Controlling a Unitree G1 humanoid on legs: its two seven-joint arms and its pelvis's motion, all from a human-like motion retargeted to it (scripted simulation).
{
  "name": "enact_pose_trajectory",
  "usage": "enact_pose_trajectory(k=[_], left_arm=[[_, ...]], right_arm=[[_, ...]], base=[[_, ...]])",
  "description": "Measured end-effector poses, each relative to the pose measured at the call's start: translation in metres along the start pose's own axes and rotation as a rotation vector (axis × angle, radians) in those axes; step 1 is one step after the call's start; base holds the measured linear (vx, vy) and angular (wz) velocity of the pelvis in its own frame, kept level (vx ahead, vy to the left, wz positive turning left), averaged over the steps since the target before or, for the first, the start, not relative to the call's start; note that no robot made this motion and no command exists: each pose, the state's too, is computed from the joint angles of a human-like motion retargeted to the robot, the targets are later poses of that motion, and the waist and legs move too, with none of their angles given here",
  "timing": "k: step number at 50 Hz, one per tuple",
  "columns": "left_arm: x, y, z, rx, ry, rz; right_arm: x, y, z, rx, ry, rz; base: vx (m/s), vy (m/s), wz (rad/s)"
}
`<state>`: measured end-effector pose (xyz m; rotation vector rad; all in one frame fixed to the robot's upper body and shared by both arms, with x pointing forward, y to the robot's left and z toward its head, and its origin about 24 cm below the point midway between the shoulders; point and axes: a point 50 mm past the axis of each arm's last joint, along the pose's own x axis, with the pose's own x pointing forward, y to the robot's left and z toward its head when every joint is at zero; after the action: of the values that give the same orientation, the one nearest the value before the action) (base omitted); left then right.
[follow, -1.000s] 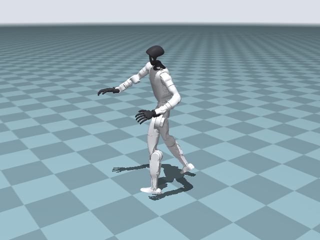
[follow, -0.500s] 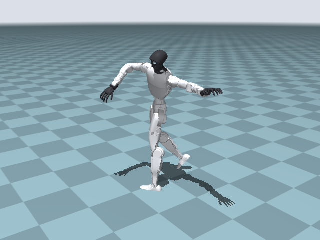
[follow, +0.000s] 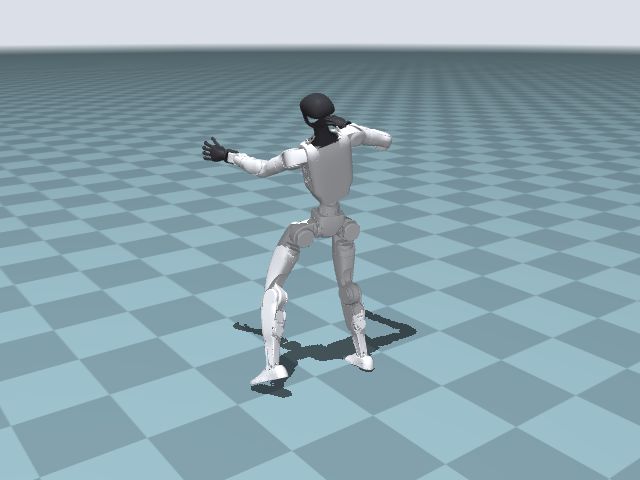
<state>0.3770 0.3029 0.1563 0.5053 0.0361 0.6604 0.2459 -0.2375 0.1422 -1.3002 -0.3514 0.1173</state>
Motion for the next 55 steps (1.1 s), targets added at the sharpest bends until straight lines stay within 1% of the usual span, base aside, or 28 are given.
enact_pose_trajectory(k=[1,3,5,6,8,10,14,17,20,27,30,34,40,43,46,51,55], left_arm=[[0.006,0.003,0.056,0.027,-0.185,0.003],[-0.001,0.017,0.158,0.100,-0.538,0.050],[-0.029,0.033,0.241,0.220,-0.856,0.112],[-0.046,0.044,0.271,0.246,-0.982,0.163],[-0.085,0.064,0.323,0.292,-1.220,0.262],[-0.124,0.079,0.358,0.333,-1.417,0.361],[-0.195,0.093,0.395,0.365,-1.723,0.484],[-0.238,0.091,0.403,0.373,-1.906,0.490],[-0.270,0.085,0.402,0.389,-2.055,0.447],[-0.309,0.062,0.377,0.423,-2.301,0.317],[-0.314,0.051,0.364,0.462,-2.359,0.261],[-0.316,0.042,0.347,0.499,-2.409,0.193],[-0.321,0.033,0.322,0.514,-2.484,0.072],[-0.321,0.032,0.316,0.507,-2.509,0.074],[-0.320,0.032,0.310,0.496,-2.523,0.073],[-0.313,0.032,0.299,0.478,-2.522,0.042],[-0.300,0.033,0.290,0.467,-2.471,-0.003]], right_arm=[[-0.003,-0.007,-0.006,0.044,0.033,-0.045],[-0.011,-0.020,-0.020,0.103,0.105,-0.128],[-0.021,-0.028,-0.039,0.108,0.200,-0.149],[-0.028,-0.033,-0.050,0.067,0.254,-0.169],[-0.045,-0.046,-0.072,-0.018,0.367,-0.216],[-0.063,-0.058,-0.093,-0.103,0.481,-0.253],[-0.104,-0.070,-0.121,-0.117,0.683,-0.358],[-0.130,-0.067,-0.130,-0.040,0.790,-0.437],[-0.151,-0.055,-0.135,0.053,0.868,-0.476],[-0.175,-0.013,-0.138,0.289,0.989,-0.447],[-0.178,0.002,-0.139,0.345,1.021,-0.431],[-0.177,0.017,-0.141,0.456,1.063,-0.484],[-0.183,0.042,-0.145,0.745,1.137,-0.639],[-0.193,0.056,-0.145,0.884,1.208,-0.752],[-0.205,0.068,-0.146,0.974,1.288,-0.860],[-0.227,0.093,-0.145,1.036,1.463,-1.016],[-0.245,0.118,-0.142,0.985,1.673,-1.115]], base=[[-0.07,-0.28,-1.74],[-0.05,-0.27,-1.90],[0.01,-0.27,-2.09],[0.00,-0.09,-1.76],[-0.01,0.04,-1.39],[0.02,0.01,-1.20],[0.00,-0.01,-0.82],[-0.04,-0.02,-0.40],[-0.06,-0.01,-0.16],[-0.06,0.00,0.00],[-0.07,0.02,0.07],[-0.08,0.04,0.20],[-0.09,0.00,0.54],[-0.12,0.10,0.82],[-0.10,0.09,1.16],[-0.11,0.17,1.65],[-0.08,0.23,1.76]])
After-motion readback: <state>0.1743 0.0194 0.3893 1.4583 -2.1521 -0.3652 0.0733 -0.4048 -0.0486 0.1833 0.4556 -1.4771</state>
